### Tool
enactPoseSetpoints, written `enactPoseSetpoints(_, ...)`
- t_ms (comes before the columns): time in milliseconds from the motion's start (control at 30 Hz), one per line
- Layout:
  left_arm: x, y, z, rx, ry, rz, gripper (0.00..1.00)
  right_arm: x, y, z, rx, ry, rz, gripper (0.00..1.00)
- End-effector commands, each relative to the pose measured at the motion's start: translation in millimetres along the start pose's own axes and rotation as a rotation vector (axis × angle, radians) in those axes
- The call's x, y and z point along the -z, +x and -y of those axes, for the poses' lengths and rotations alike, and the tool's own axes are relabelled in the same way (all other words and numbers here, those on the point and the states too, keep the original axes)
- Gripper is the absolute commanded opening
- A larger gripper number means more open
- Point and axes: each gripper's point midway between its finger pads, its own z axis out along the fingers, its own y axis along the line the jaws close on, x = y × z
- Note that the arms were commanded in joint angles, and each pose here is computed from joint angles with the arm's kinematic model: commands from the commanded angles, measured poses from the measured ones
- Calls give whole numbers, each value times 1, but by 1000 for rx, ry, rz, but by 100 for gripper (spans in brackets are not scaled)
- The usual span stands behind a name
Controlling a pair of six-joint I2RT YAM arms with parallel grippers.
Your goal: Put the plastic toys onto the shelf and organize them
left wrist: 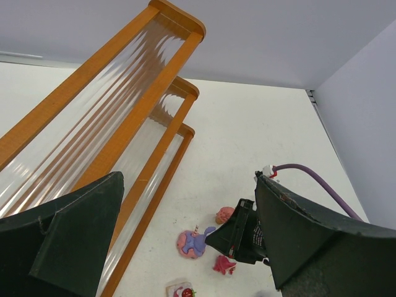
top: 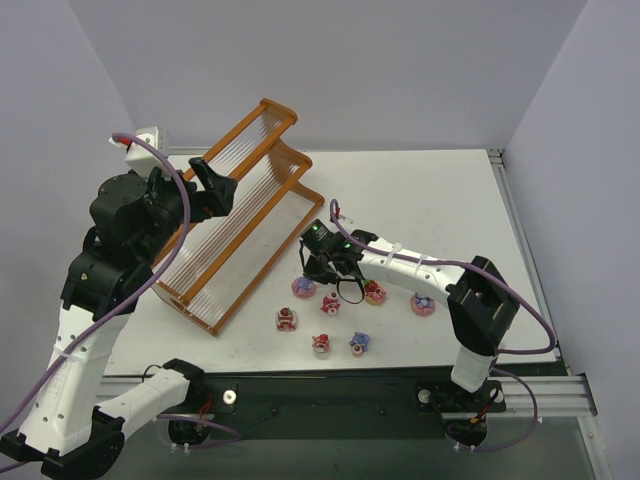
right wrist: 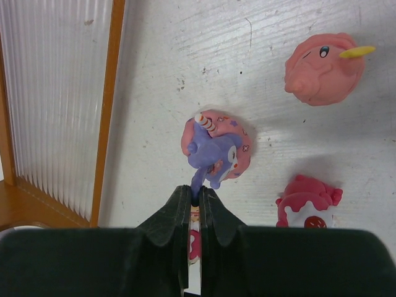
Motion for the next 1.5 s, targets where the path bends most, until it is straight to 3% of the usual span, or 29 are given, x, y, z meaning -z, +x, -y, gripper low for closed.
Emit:
enactPoseSetpoints(0, 5, -7, 1, -9, 3, 29, 97, 16, -11, -1, 18, 4, 37, 0)
enactPoseSetpoints(300, 6, -10, 1, -11, 2, 36, 97, 34, -37, -24, 59, -56, 128, 0)
enactPoseSetpoints(700, 8, -18, 1, -20, -9, 53, 97, 57, -110, -73, -18, -185, 244, 0)
enactPoseSetpoints(1033, 5, -21, 3, -32, -16, 53, 97, 25, -159, -103, -16, -277, 302, 0)
enactPoseSetpoints(1467, 0, -17, 3, -37, -19, 38, 97, -4, -184, -131, 84, -420, 359, 0)
